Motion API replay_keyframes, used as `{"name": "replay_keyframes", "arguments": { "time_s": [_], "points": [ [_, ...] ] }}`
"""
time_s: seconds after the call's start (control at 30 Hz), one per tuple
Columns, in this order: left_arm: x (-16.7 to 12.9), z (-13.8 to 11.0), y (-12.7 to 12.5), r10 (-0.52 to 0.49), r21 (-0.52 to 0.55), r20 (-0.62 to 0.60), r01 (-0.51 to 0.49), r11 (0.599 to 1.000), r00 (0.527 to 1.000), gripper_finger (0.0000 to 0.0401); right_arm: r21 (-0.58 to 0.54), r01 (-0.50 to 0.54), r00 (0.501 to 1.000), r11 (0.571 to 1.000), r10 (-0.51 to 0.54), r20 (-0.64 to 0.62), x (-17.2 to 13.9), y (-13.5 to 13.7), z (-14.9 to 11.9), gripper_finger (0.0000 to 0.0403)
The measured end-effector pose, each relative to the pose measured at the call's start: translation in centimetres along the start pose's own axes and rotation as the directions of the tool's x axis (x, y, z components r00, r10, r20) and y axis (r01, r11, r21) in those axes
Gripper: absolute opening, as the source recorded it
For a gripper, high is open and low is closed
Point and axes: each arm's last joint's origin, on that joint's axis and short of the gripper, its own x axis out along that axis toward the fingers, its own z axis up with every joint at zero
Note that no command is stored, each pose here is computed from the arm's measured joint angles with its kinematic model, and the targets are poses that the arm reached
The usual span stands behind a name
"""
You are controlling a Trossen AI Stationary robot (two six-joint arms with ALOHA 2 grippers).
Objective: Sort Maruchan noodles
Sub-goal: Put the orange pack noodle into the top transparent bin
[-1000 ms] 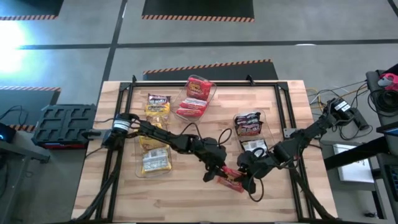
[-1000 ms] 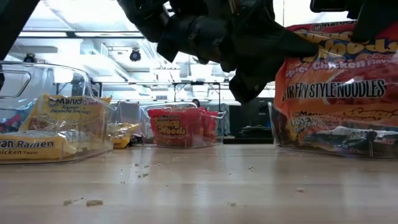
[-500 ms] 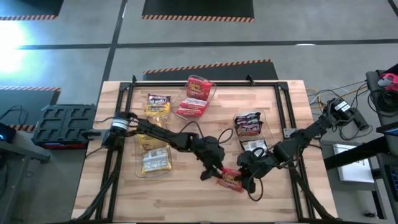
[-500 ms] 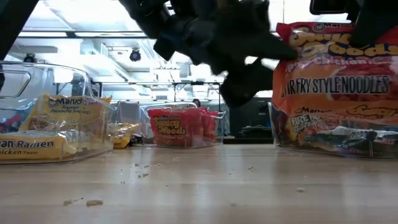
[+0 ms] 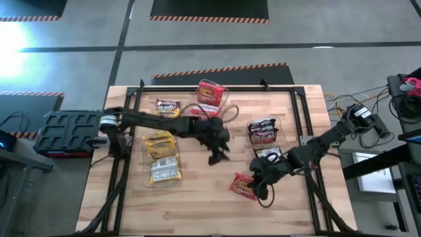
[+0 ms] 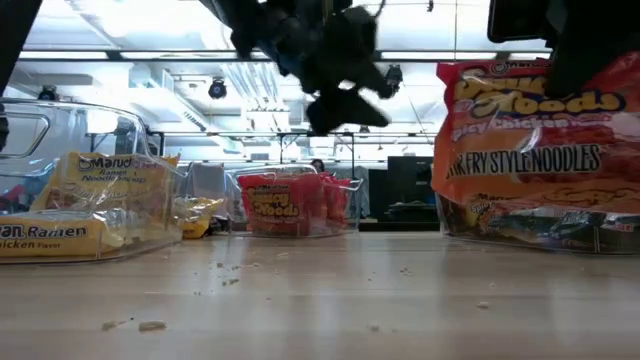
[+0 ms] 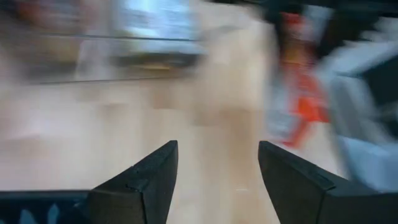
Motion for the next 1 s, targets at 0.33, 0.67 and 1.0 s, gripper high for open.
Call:
{"name": "replay_keyframes", "arguments": {
  "time_s": [0.33,0.67,1.0],
  "points": [
    [-5.1,1.6,2.1,0.764,-0.123,0.163,-0.755,0.644,0.625,0.0205,-0.015,-0.008,1.0,1.0,0.008,0.0,0.1,-0.4,0.7,0.01],
    [-6.6,1.6,2.6,0.978,-0.065,0.189,-0.993,0.102,0.089,0.0205,-0.023,-0.019,1.0,1.0,0.019,0.012,-0.2,-0.1,1.3,0.0104],
    [-7.0,1.1,3.1,0.988,0.015,0.151,-0.999,0.039,0.041,0.0205,0.02,-0.003,0.99,1.0,0.0,0.143,-1.8,-0.3,8.1,0.0106]
  ]
}}
